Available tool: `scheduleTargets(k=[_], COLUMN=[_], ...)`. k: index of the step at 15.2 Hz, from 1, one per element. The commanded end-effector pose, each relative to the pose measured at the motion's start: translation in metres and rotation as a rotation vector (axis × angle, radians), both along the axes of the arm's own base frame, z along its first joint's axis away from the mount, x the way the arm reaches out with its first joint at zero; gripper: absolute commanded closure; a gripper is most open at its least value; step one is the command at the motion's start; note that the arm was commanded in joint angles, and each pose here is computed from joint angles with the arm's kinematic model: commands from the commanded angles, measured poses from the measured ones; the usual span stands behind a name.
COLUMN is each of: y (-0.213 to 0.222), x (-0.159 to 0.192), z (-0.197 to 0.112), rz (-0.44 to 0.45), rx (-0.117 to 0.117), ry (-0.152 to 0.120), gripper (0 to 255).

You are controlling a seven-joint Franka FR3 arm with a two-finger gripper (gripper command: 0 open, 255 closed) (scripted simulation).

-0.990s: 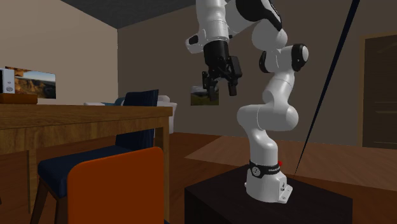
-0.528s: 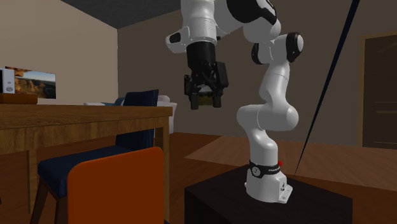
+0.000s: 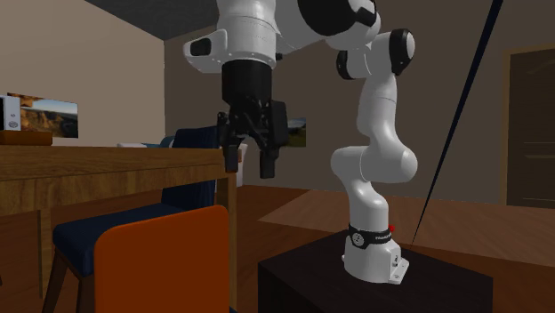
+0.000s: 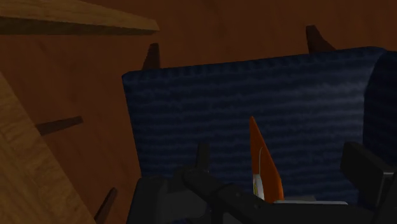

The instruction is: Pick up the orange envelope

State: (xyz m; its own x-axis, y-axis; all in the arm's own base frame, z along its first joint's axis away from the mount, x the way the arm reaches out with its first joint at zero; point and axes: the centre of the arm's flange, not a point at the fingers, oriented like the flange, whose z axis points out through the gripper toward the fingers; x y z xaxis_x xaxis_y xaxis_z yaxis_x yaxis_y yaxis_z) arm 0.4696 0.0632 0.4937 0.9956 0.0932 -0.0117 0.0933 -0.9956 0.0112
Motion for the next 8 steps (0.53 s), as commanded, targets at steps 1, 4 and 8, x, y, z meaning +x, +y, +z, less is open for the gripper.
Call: scheduleTargets(k=[1,4,8], y=[0.011,0.026,0.030], x=[0.022,0.055,0.064], z=[-0.011,-0.024,-0.043], rz=[0.029,0.070,0.081], rx=[-0.018,-0.045,-0.051], ry=[-0.009,-0.023,-0.026], gripper=[0,0,0])
